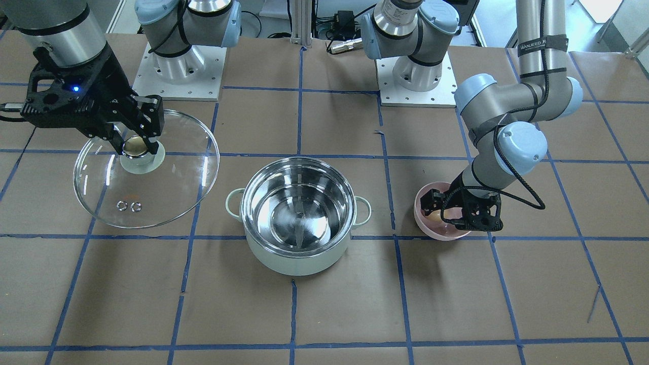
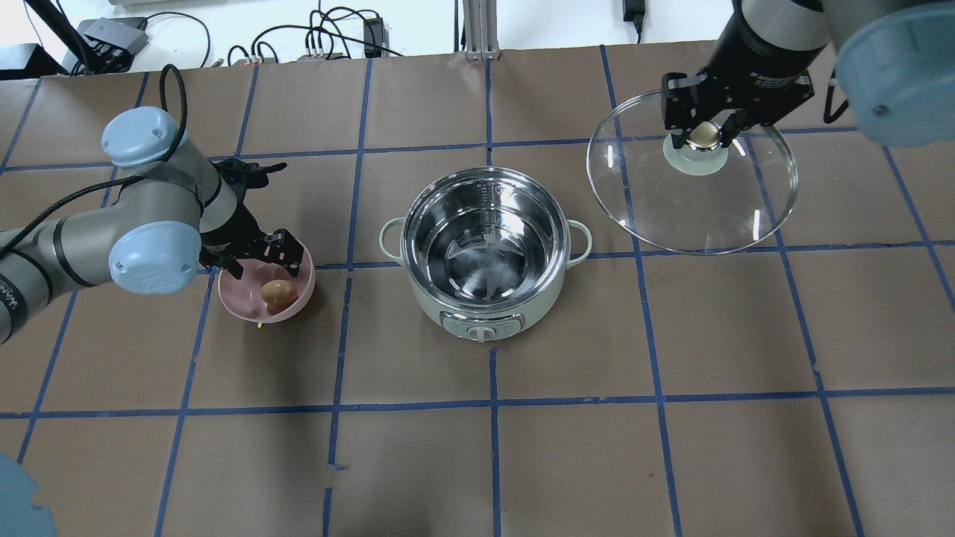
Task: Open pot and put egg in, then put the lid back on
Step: 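Lower the left gripper into the pink bowl and close on the egg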
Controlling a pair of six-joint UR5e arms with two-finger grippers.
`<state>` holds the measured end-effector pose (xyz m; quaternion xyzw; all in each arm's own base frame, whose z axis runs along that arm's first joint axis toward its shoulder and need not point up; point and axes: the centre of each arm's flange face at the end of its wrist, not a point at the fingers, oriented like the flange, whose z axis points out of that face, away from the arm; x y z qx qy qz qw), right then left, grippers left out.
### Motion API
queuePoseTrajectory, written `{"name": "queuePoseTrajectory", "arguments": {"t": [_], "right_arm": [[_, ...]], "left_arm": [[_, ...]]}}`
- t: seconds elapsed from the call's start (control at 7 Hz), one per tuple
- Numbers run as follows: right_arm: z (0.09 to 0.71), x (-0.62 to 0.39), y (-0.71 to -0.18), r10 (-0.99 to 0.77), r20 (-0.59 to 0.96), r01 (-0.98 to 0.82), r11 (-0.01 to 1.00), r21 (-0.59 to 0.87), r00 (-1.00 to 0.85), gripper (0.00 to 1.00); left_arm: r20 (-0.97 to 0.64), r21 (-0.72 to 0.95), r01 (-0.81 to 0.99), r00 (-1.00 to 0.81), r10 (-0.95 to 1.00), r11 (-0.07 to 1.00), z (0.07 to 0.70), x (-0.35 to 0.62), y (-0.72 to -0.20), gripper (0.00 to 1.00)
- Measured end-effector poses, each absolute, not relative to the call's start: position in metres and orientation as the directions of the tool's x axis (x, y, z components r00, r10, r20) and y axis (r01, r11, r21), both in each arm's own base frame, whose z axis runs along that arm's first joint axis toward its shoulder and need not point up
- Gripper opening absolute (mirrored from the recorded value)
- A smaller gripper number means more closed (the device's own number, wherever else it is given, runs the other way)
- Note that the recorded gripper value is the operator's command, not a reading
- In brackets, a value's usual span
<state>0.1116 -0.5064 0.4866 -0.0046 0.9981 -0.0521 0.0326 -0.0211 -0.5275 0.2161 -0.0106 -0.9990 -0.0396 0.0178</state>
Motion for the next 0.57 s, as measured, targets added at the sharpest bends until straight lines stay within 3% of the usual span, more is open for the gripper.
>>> {"name": "queuePoseTrajectory", "arguments": {"t": [0.57], "right_arm": [[0.4729, 0.1129, -0.5016, -0.009, -0.081, -0.003, 0.997, -0.081, -0.997, 0.39]], "left_arm": [[0.042, 0.090, 0.023, -0.999, 0.019, 0.996, 0.2093, -0.0212, -0.5289, 0.98]]}}
